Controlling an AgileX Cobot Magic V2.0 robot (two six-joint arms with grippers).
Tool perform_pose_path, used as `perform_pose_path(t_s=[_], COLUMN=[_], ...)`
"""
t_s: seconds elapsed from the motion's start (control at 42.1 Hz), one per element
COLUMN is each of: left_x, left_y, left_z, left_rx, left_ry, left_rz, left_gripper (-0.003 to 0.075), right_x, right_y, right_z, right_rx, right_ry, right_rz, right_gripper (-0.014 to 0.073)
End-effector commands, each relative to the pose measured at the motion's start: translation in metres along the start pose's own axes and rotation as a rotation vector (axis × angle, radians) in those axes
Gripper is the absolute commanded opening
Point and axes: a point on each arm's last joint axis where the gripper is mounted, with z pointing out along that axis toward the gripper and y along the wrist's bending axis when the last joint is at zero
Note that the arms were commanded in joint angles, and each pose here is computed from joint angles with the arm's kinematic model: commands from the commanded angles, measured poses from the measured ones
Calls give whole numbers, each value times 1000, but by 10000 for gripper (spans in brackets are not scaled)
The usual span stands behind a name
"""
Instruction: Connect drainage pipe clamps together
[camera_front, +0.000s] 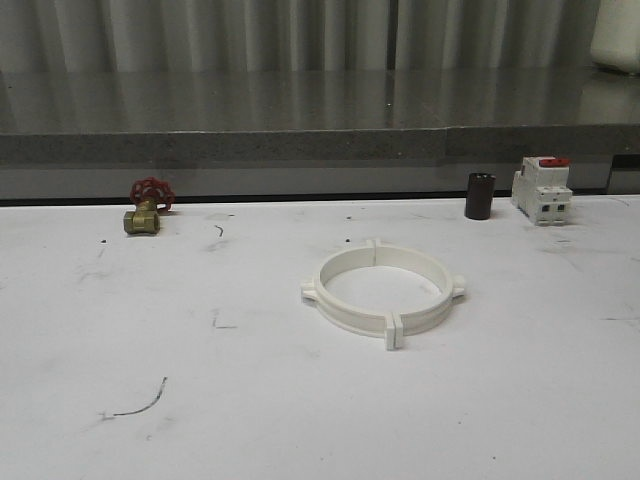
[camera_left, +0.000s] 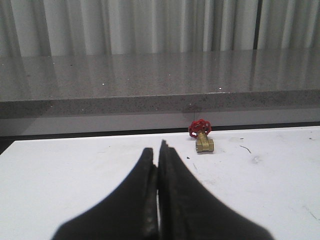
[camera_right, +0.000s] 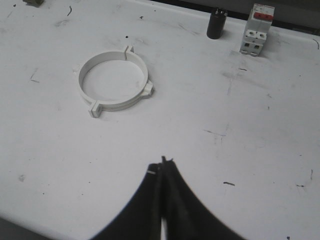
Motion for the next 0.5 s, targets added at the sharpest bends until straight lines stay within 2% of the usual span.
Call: perform_pose_path(t_s=[0.0,0.071,0.166,0.309,0.475], left_x=[0,0,0,0,0], left_y=[0,0,0,0,0], left_z=[0,0,0,0,0], left_rx=[-6,-6,-6,-6,-6], left_ry=[-71,-71,-71,-71,-71], left_rz=[-11,-11,-11,-11,-11], left_gripper=[-20,-20,-20,-20,-20], right_x=[-9,0,17,56,97], right_y=[-1,-5,-10,-16,-18], right_z=[-6,-8,-10,-4,10], right_rx=[15,52,102,188,244], right_ry=[-101,-143,-276,-466,-596], right_rz=[-8,-5,8,31,44], right_gripper=[-69,-69,-69,-69,-69])
